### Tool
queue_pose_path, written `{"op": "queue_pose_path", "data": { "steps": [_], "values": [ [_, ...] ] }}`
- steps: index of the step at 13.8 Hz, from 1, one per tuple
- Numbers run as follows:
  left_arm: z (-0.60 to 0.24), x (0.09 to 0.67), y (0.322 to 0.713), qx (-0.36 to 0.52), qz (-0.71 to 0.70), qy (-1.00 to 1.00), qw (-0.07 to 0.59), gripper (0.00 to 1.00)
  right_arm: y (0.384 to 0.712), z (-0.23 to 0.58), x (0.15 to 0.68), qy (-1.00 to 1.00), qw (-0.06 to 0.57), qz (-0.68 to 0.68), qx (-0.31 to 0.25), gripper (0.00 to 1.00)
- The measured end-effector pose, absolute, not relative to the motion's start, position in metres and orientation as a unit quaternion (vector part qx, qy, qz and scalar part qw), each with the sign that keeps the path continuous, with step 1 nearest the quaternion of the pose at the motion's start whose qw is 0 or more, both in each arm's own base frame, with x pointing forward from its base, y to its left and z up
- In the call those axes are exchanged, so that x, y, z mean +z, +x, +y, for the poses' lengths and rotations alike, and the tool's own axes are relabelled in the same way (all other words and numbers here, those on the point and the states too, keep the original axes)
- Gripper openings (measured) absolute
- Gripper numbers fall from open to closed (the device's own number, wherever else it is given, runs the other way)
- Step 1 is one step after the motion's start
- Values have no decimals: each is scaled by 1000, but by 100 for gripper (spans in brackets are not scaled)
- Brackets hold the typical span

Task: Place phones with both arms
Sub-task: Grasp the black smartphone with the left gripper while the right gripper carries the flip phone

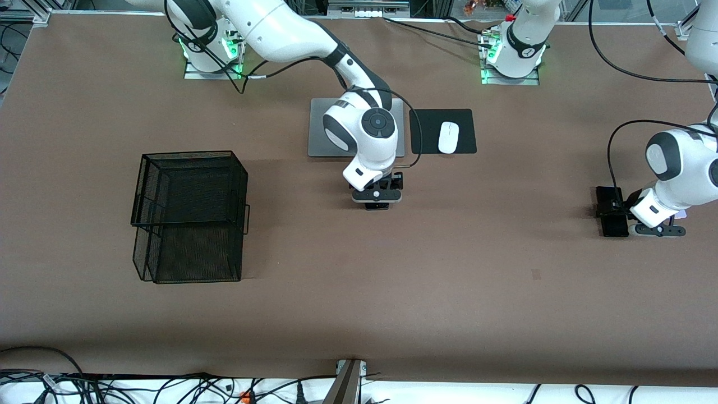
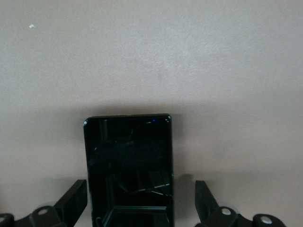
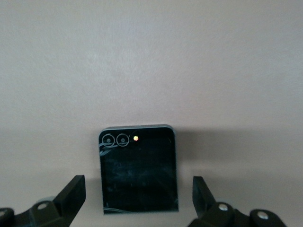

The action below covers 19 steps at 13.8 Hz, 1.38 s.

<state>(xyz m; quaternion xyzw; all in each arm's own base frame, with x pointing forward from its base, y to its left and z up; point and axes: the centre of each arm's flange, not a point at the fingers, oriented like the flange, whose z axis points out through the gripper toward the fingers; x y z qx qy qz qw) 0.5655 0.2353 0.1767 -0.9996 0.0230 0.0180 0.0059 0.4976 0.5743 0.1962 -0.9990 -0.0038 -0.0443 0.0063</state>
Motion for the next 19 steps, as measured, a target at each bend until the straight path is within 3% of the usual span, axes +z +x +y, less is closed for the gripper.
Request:
{"op": "queue_pose_path", "data": {
  "steps": [6,7,9,10,11,15,19],
  "values": [
    [248,167,558,24,24,-999,6,100,493,576,170,-999,5,-13,-48,98],
    [251,163,555,27,21,-999,3,93,493,576,171,-999,6,-15,-49,96],
    [252,162,555,27,19,-999,2,88,494,576,173,-999,6,-19,-50,79],
    [253,166,556,26,19,-999,3,79,494,576,176,-999,3,-19,-48,79],
    [252,166,556,26,20,-999,3,79,495,576,184,-999,-6,-18,-42,79],
    [243,182,567,48,29,-998,-3,79,511,566,306,-999,-23,9,-23,79],
    [207,276,610,79,61,-995,6,79,554,466,424,-999,-31,17,5,79]
  ]
}}
